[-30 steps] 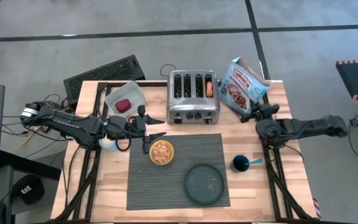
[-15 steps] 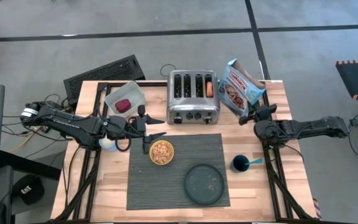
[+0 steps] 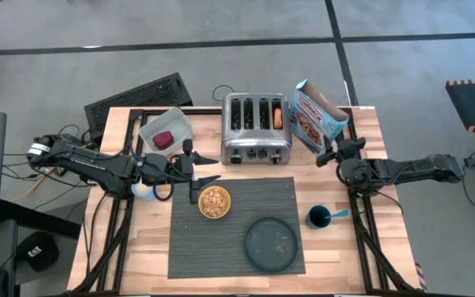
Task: Arrange a breakfast setting
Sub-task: Pour the cereal from the blue cereal box into the yellow bowl
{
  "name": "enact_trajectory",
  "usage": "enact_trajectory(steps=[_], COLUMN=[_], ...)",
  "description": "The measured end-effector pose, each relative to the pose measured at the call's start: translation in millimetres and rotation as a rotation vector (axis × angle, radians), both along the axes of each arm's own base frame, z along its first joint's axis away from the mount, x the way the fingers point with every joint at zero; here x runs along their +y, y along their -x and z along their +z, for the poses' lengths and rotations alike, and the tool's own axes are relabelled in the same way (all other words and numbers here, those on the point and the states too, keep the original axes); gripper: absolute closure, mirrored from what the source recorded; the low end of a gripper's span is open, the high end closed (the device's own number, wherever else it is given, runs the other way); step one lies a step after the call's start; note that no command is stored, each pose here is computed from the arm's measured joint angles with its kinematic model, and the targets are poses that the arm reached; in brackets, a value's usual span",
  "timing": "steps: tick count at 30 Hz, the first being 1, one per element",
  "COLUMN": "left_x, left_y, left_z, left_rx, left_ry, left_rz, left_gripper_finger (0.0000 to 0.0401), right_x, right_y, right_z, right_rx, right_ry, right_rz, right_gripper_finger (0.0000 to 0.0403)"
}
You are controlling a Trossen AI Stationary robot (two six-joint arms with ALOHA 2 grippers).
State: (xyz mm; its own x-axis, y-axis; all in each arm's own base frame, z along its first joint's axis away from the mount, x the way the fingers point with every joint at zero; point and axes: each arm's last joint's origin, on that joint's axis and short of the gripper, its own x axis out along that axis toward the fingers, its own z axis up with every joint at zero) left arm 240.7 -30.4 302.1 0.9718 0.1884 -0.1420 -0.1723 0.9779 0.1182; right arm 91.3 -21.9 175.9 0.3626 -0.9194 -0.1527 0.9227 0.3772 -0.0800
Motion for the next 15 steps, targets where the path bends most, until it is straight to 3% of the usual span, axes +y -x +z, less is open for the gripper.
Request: enact_trajectory(steps=[6, 15], left_x=[0, 0], left_y=[0, 0], left_z=[0, 0], left_rx=[0.000, 0.001], left_ry=[0.000, 0.000], left_rz=[0.000, 0.000], left_gripper_finger=[0.0206, 0.0206], right_x=[0, 0], right_y=[0, 0], right_z=[8, 24], right_rx=[-0.005, -0.014], right_ry=[0.007, 0.022], right_rz=[0.002, 0.007], right_gripper_finger=[0.0165, 0.0159])
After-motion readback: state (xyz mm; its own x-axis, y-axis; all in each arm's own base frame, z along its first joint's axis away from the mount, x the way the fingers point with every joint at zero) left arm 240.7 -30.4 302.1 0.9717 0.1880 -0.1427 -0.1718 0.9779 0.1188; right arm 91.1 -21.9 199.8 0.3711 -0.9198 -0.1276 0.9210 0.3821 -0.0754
